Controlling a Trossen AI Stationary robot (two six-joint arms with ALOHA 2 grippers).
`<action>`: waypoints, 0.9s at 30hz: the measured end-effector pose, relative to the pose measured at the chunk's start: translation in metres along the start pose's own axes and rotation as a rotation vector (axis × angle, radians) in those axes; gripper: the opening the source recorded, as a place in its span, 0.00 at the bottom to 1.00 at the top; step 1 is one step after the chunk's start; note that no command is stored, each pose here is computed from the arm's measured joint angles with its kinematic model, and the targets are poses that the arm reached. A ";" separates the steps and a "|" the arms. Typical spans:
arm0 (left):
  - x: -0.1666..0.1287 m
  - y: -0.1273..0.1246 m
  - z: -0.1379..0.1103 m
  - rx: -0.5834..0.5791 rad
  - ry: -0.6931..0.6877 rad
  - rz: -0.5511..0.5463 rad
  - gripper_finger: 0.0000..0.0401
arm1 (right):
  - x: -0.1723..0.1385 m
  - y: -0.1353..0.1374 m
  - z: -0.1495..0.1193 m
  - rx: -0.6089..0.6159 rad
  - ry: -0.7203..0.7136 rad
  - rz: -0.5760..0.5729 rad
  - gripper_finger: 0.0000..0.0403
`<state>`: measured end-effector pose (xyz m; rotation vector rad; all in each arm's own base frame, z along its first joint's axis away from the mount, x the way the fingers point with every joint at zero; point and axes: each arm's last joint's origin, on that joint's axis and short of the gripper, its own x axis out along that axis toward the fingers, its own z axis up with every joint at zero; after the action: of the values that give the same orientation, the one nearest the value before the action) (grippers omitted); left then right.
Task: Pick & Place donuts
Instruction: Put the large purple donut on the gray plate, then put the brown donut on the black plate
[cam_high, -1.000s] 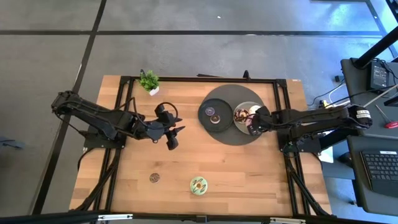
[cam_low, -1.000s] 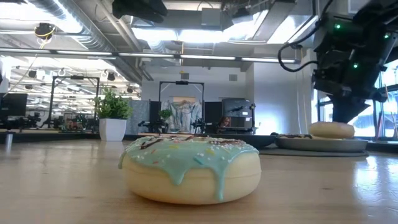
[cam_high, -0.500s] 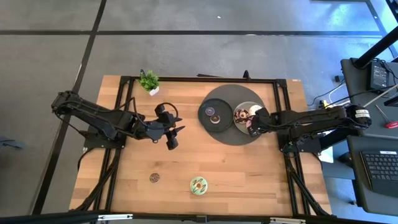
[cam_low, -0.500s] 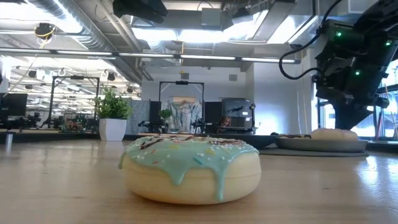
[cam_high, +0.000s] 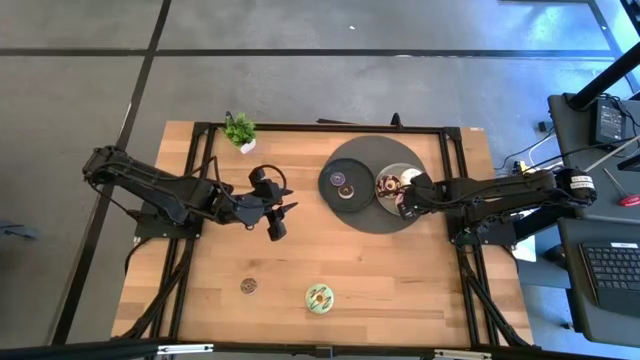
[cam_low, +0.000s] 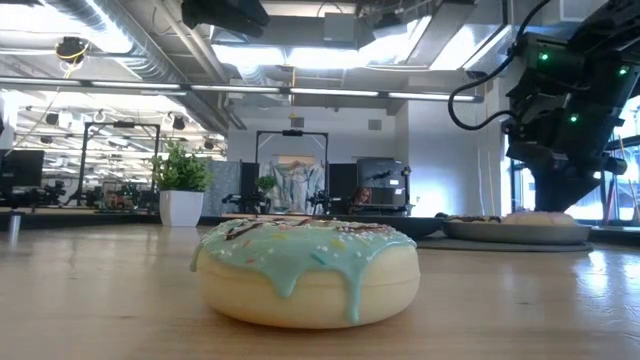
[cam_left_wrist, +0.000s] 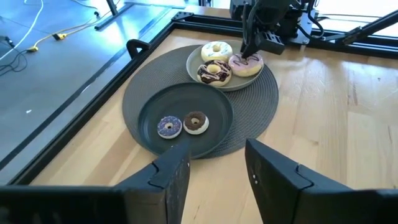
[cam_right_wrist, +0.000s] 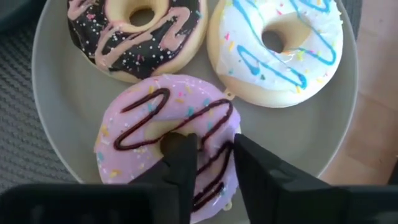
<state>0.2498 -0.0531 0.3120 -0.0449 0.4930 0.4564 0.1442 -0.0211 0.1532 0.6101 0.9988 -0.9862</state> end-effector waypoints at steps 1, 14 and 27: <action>0.000 0.000 0.000 0.000 0.000 0.000 0.38 | 0.000 0.000 0.000 0.002 0.000 0.000 0.28; 0.000 -0.001 0.000 -0.074 0.001 -0.015 0.37 | -0.038 0.012 0.025 -0.080 -0.103 0.126 0.35; -0.008 -0.026 -0.004 -0.178 0.090 -0.328 0.37 | -0.081 0.056 0.021 -0.375 -0.306 0.499 0.35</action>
<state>0.2530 -0.0800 0.3102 -0.3144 0.5211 0.1757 0.1875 0.0188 0.2346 0.3530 0.6845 -0.4162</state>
